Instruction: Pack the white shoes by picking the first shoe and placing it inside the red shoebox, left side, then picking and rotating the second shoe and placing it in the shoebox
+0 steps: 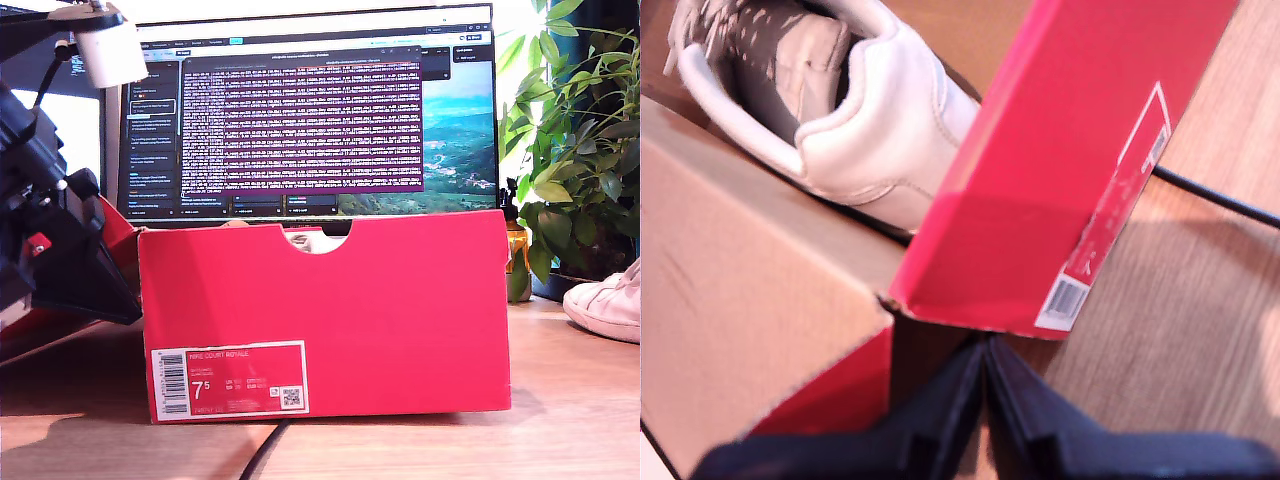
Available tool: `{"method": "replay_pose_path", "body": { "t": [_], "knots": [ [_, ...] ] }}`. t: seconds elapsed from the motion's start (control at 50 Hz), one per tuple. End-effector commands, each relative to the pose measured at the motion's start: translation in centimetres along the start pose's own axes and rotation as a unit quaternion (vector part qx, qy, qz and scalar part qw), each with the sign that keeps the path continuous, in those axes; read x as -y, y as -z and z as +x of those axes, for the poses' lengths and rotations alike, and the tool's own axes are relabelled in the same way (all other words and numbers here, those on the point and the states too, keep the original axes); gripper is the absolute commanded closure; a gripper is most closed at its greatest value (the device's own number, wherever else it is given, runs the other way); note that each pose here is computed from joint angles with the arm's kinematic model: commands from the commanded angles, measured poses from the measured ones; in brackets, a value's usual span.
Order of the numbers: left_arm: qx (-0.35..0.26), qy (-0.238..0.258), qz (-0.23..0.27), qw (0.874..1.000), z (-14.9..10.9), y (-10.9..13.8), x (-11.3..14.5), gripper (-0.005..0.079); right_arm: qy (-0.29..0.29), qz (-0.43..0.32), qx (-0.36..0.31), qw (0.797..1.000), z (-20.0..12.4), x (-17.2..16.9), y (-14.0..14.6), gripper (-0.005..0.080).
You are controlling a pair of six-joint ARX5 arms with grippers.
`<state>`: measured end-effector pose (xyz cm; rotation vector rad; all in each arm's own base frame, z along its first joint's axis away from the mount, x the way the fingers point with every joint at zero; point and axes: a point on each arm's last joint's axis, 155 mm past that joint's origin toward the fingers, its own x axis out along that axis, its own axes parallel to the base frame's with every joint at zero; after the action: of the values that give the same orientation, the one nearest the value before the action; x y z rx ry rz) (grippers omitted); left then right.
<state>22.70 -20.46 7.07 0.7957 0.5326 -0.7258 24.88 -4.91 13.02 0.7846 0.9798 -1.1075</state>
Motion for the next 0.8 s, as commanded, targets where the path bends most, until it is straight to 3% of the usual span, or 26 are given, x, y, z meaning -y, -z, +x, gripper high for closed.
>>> {"method": "replay_pose_path", "body": {
  "t": [0.0, 0.46, 0.68, 0.78],
  "knots": [
    [0.005, -0.002, -0.005, 1.0, 0.0, -0.5, -0.2, 0.0761, 0.012, 0.0, -0.005, 1.0, 1.2, 0.6, 0.6, 0.0211],
    [0.005, -0.002, -0.005, 1.0, 0.0, -0.5, -0.2, 0.0762, -0.001, 0.038, -0.035, 0.999, 7.3, 1.4, 2.8, 0.0241],
    [0.005, -0.002, -0.005, 1.0, 0.0, -0.5, -0.2, 0.0762, -0.032, 0.067, -0.039, 0.996, 9.4, 0.6, 3.8, 0.046],
    [0.005, -0.002, -0.005, 1.0, 0.0, -0.5, -0.2, 0.0761, -0.048, 0.076, -0.055, 0.994, 9.9, -0.1, 4.3, 0.0659]
  ]
}}
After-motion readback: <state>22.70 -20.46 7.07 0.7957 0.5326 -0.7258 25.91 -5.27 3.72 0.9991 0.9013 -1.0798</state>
